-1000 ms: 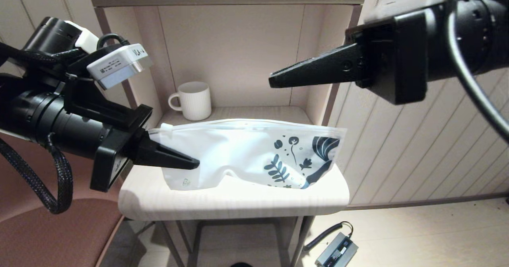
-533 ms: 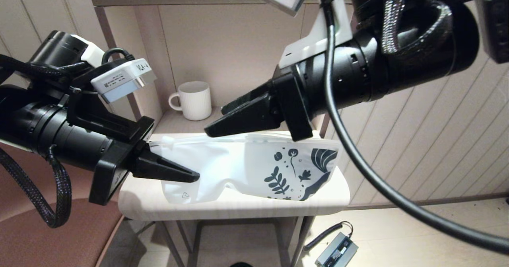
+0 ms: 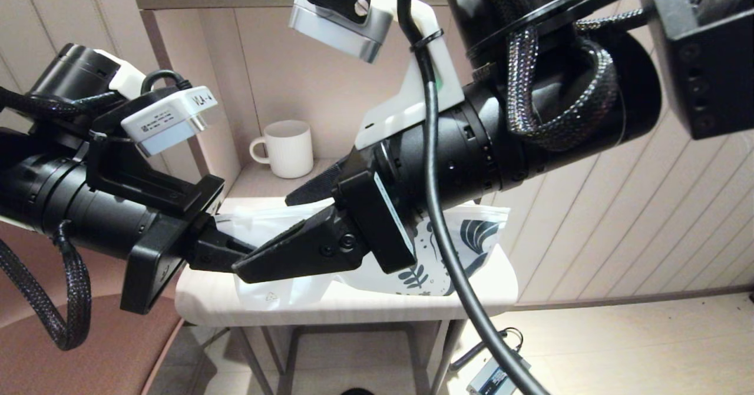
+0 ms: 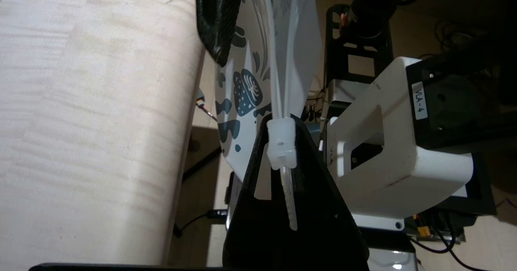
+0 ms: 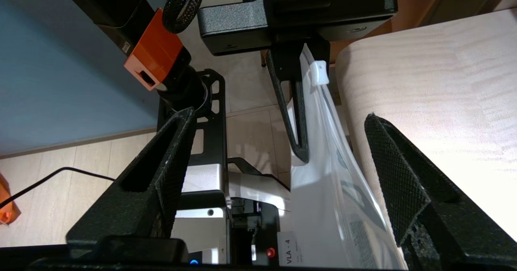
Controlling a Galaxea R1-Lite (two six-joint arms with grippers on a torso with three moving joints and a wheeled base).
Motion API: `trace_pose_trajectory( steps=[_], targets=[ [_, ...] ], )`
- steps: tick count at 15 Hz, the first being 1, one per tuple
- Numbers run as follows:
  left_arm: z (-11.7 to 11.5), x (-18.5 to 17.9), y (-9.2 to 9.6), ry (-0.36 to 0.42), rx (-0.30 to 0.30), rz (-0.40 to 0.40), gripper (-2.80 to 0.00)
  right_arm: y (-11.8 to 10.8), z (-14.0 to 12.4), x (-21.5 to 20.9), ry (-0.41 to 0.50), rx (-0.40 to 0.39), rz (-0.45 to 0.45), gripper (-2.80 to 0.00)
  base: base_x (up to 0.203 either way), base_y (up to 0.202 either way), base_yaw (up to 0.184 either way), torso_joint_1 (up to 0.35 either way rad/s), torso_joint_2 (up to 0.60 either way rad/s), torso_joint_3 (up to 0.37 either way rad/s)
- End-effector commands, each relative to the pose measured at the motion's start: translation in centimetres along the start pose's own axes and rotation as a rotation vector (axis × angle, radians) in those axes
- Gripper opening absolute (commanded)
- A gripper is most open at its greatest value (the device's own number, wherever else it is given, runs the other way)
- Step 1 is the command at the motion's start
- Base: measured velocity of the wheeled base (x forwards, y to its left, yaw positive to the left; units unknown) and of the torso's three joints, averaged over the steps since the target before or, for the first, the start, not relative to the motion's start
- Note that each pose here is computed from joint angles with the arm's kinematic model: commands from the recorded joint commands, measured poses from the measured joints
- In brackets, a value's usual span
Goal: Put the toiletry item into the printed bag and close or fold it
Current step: Close the strorage bag and place it on the desk
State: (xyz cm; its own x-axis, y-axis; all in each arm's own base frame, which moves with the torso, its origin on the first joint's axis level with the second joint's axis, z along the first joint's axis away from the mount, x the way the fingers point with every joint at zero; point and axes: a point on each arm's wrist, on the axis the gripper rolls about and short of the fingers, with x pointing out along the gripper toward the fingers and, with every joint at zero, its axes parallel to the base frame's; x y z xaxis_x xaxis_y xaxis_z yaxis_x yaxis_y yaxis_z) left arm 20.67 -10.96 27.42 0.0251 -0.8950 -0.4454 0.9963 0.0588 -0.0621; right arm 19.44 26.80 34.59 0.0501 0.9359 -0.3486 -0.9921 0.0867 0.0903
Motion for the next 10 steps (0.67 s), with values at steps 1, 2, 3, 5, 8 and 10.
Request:
trace_pose_trajectory(
  steps=[1,2,3,5,8,10],
  targets=[
    [0.3,0.7,-0.3,0.002,0.018,-0.037,-2.8,0.1,0.0,0.1,0.001,-0.001,0.006,0.0,0.0,0.0,0.0,0.0,0.0,0.0],
    [0.3,1.0,-0.3,0.005,0.02,-0.046,-2.8,0.1,0.0,0.2,-0.002,-0.004,0.008,0.0,0.0,0.0,0.0,0.0,0.0,0.0],
    [0.4,1.3,-0.3,0.009,0.022,-0.054,-2.8,0.4,0.1,0.3,-0.002,-0.009,0.015,0.0,0.0,0.0,0.0,0.0,0.0,0.0],
    [0.3,1.3,-0.4,0.011,0.019,-0.057,-2.8,0.3,0.0,0.6,0.001,-0.008,0.017,0.0,0.0,0.0,0.0,0.0,0.0,0.0],
    [0.3,1.4,-0.4,0.013,0.016,-0.058,-2.8,0.0,-0.2,1.2,0.003,-0.008,0.008,0.0,0.0,0.0,0.0,0.0,0.0,0.0],
    [0.2,1.4,-0.3,0.015,0.015,-0.058,-2.8,-0.2,-0.3,1.5,0.012,-0.003,0.006,0.0,0.0,0.0,0.0,0.0,0.0,0.0]
  ],
)
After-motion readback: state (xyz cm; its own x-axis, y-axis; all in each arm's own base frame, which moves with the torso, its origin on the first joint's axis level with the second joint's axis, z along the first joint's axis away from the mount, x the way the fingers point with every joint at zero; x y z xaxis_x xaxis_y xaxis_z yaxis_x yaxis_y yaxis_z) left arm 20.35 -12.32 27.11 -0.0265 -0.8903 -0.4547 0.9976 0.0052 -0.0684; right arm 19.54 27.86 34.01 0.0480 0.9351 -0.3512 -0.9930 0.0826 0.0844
